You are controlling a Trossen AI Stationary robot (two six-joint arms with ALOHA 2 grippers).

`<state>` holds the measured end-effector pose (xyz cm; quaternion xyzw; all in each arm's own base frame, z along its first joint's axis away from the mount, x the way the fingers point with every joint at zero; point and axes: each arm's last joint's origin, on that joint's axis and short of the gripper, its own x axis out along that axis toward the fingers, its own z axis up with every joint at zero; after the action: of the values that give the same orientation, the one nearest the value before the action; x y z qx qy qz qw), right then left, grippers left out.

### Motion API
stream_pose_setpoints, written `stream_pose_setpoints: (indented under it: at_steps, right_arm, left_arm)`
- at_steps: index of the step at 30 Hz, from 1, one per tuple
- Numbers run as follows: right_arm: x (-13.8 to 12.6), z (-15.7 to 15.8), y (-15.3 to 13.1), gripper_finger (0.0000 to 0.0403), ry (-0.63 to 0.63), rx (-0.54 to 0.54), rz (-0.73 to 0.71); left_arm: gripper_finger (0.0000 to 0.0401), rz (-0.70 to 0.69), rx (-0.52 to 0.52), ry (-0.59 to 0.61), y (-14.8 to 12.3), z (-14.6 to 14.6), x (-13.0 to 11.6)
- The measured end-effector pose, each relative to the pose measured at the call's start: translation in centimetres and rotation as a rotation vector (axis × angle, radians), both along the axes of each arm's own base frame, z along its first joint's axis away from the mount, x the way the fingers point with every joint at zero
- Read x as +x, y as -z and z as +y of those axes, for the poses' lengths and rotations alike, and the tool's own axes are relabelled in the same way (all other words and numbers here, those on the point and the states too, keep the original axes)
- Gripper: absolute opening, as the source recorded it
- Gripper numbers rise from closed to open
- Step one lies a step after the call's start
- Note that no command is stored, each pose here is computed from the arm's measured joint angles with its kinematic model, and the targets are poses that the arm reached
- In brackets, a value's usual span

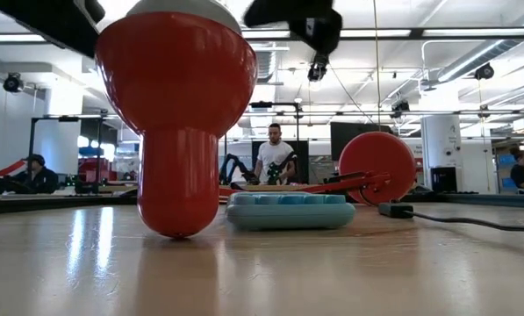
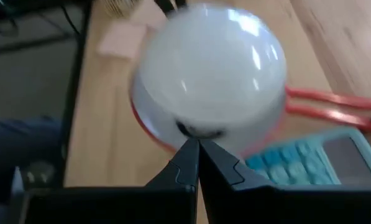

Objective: Screw lightbulb
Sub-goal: Insert the lightbulb into the orange desk lamp

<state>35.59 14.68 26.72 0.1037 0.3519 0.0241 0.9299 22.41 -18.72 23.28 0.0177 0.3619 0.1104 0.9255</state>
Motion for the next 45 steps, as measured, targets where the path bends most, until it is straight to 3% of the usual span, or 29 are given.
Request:
stream_pose_setpoints:
  at_steps: [5, 10, 19, 28, 32, 40, 45]
  right_arm:
    - [-0.7, -1.0, 0.3, 0.0002, 0.038, -0.057, 0.101]
    - [-0.1, -1.9, 0.4, 0.0002, 0.135, -0.111, 0.059]
    - [1.6, -1.1, 1.4, 0.0002, 0.021, -0.076, -0.01]
    - [1.3, 0.0, 1.2, 0.0002, -0.015, -0.041, -0.015]
    - [0.3, 0.1, 0.5, 0.0002, -0.038, -0.041, 0.009]
    - [0.5, -2.2, 0.3, 0.0002, 0.173, -0.206, -0.002]
    - [1.8, -2.2, 1.2, 0.0002, 0.142, -0.187, -0.039]
  left_arm:
    - [0.0, 0.01, -0.039, 0.028, -0.4, -0.4, 0.0]
    - [0.0, -0.024, -0.045, 0.071, -0.7, -0.8, 0.2]
    - [0.0, -0.054, -0.018, 0.104, -1.0, -0.8, 0.7]
    - [0.0, 0.027, 0.109, 0.051, -0.7, 0.9, 0.3]
    - [0.0, 0.029, 0.086, 0.027, -1.2, 1.3, -0.4]
    - [0.0, -0.036, -0.023, 0.127, -2.1, -0.4, -0.7]
    - [0.0, -0.045, 0.003, 0.149, -1.8, -0.7, -0.4]
